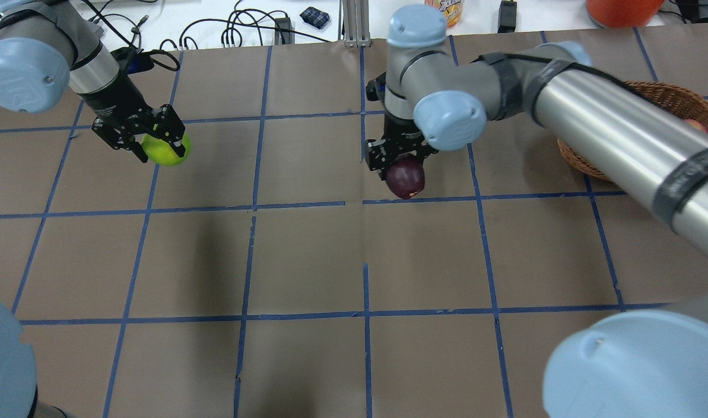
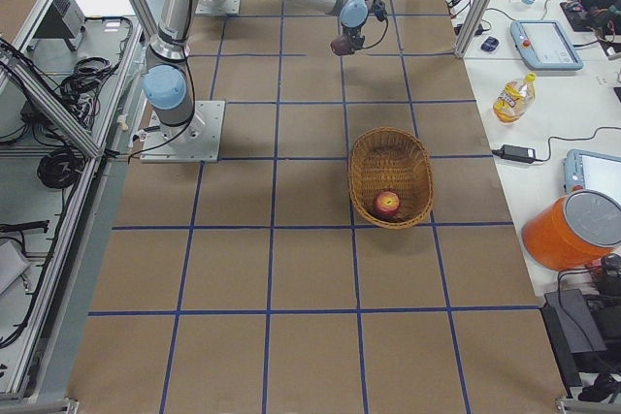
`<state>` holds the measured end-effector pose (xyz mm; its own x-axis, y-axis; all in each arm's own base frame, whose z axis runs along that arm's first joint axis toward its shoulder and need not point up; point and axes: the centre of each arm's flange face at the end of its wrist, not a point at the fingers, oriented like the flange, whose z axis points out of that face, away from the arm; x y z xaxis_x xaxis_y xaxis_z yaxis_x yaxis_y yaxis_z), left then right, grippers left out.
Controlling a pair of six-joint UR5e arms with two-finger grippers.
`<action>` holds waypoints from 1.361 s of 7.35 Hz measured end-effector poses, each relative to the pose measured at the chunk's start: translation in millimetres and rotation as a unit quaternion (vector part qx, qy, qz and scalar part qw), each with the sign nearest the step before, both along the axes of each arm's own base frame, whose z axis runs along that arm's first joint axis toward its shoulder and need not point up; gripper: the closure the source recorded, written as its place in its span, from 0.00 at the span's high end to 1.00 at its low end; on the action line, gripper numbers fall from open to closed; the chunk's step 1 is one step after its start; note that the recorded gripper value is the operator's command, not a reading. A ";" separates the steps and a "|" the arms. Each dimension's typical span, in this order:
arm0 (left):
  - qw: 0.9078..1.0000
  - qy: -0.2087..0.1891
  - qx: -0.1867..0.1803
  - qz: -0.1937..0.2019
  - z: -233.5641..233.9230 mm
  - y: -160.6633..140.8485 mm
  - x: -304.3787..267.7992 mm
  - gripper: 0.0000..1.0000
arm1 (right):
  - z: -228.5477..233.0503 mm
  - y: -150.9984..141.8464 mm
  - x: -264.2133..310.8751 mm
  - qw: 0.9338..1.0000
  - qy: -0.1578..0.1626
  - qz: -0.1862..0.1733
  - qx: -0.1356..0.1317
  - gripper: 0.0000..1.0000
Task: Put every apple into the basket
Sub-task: 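Carry dark apple to basket with right while left carries green apple to center, then release dark apple in basket while left sets green apple down and withdraws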
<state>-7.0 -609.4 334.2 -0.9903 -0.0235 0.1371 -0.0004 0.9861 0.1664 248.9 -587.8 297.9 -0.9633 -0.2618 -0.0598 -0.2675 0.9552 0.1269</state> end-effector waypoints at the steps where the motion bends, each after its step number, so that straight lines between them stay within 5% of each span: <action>1: 1.000 -0.004 -0.006 -0.001 0.0 0.5 -38.0 0.00 | 37.7 0.8 -68.1 0.999 0.015 -0.026 0.010 0.00; 4: 0.997 -0.021 -0.051 0.052 -23.9 -2.2 -176.0 0.00 | 73.3 -8.9 -269.1 0.993 0.042 -0.113 -0.001 0.00; 6: 0.993 -0.019 -0.077 0.085 -58.1 3.3 -259.4 0.00 | 50.0 -24.2 -361.0 0.992 0.064 -0.103 -0.031 0.00; 7: 0.993 -0.020 -0.075 0.090 -75.9 5.7 -279.3 0.37 | 29.4 -33.7 -394.2 0.992 0.081 -0.091 -0.040 0.00; 10: 0.994 -0.030 -0.065 0.081 -98.2 35.8 -343.7 0.56 | -21.9 -54.8 -433.2 0.989 0.128 -0.061 -0.040 0.00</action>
<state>-350.7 -573.6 236.0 -0.9814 -0.1693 0.0904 -0.1670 0.9854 0.0331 -184.3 -642.6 276.0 -0.9686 -0.1375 0.2071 -0.1192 0.9880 0.0984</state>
